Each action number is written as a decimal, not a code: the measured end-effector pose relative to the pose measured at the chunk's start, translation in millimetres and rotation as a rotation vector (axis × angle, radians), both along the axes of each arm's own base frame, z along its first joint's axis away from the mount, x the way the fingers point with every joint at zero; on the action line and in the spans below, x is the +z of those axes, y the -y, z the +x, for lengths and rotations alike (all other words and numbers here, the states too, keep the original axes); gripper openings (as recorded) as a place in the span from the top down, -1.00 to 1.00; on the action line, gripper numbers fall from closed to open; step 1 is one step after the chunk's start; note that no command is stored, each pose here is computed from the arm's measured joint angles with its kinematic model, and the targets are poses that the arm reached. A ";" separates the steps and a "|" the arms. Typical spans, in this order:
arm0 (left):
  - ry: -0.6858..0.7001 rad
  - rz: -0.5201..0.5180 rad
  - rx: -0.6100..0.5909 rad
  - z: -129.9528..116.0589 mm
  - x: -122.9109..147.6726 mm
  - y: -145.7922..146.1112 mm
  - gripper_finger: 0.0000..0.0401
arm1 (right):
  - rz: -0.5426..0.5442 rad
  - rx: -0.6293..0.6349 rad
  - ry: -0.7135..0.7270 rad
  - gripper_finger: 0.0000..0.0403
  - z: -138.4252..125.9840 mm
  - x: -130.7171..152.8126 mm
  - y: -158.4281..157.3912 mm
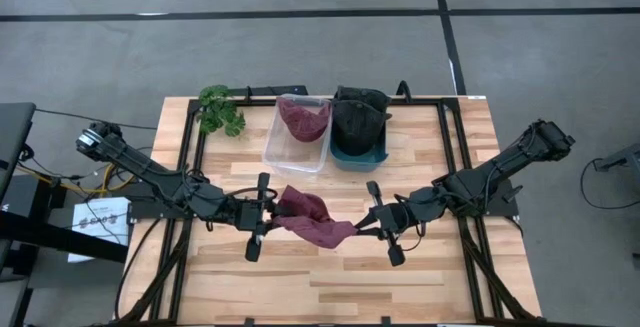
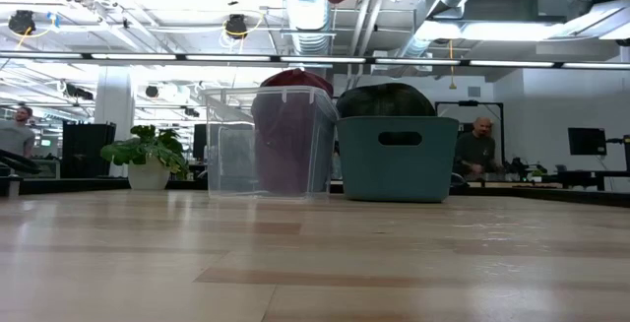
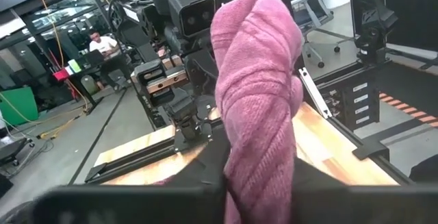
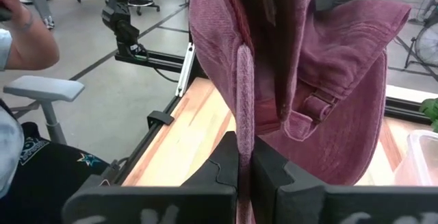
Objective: Pick & Place hat
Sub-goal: Put the red cap into the transparent bin
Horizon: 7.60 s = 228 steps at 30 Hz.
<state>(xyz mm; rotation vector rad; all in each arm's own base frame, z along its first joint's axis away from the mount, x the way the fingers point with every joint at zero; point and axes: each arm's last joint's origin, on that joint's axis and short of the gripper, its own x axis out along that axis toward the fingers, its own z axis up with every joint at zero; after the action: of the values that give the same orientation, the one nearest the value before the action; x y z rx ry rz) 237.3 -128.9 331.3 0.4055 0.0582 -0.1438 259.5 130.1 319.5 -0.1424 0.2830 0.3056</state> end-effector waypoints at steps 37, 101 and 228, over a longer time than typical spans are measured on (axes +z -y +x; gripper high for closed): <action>-0.053 -0.354 0.304 -6.3 9.7 -59.1 0.96 | 0.024 -0.221 -0.273 0.00 4.3 -30.5 18.0; -0.473 -0.275 0.397 16.8 -60.6 -233.4 0.97 | 0.184 -0.115 -0.241 0.22 -3.9 -140.1 -26.9; -0.483 -0.149 0.356 22.0 -72.5 -191.3 -0.27 | 0.089 -0.009 -0.097 0.22 -4.0 -129.9 -36.5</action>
<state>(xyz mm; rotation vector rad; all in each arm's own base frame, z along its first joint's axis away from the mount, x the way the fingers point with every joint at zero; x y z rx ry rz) 259.3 62.5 258.8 0.1993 0.5887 0.1079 255.5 166.6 189.6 -0.0390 0.3653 0.3164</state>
